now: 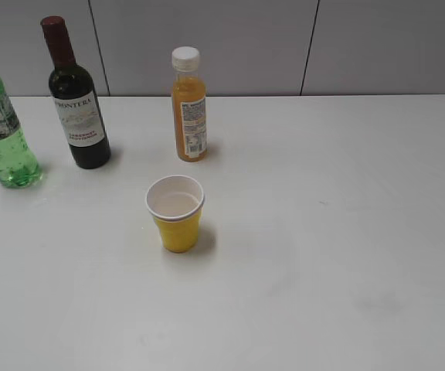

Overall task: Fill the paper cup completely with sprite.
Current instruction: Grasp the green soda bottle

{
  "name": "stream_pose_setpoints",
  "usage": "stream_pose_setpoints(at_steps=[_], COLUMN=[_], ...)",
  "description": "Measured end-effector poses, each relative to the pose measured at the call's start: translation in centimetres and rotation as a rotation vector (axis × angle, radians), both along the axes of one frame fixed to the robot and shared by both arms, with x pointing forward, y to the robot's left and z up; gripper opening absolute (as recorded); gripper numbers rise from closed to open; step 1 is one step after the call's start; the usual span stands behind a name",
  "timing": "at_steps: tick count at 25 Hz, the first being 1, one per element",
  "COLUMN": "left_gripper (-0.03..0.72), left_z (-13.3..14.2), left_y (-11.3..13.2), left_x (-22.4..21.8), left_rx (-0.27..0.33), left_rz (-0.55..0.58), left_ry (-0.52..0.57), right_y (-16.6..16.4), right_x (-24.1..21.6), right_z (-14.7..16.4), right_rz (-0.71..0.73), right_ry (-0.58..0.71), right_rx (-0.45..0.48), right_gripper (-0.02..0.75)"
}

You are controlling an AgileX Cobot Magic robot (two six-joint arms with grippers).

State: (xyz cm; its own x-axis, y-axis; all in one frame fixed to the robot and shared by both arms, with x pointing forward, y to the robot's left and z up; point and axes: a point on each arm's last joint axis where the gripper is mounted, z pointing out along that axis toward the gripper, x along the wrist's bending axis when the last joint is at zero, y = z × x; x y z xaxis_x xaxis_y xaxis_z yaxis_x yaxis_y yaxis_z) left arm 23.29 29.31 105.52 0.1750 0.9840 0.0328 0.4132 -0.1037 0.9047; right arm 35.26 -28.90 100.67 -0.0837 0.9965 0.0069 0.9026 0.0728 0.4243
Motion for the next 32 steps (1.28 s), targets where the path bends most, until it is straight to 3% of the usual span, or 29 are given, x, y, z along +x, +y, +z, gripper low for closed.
stream_pose_setpoints(at_steps=[5, 11, 26, 32], left_gripper=[0.647, 0.646, 0.629, 0.617], left_z=[0.0, 0.0, 0.0, 0.0], left_y=[0.0, 0.0, 0.0, 0.0], left_x=[0.0, 0.0, 0.0, 0.0], left_rx=[0.000, 0.000, 0.000, 0.000], left_rz=[0.000, 0.000, 0.000, 0.000], left_ry=[0.000, 0.000, 0.000, -0.001], right_y=[-0.1, -0.3, -0.8, -0.8], right_x=[-1.8, -3.4, -10.2, -10.5], right_z=[-0.3, 0.9, 3.2, 3.1], right_rz=[0.001, 0.002, 0.002, 0.003], right_ry=[-0.035, -0.166, -0.674, -0.693], right_rx=[0.002, 0.012, 0.055, 0.058], right_gripper=[0.585, 0.585, 0.585, 0.585])
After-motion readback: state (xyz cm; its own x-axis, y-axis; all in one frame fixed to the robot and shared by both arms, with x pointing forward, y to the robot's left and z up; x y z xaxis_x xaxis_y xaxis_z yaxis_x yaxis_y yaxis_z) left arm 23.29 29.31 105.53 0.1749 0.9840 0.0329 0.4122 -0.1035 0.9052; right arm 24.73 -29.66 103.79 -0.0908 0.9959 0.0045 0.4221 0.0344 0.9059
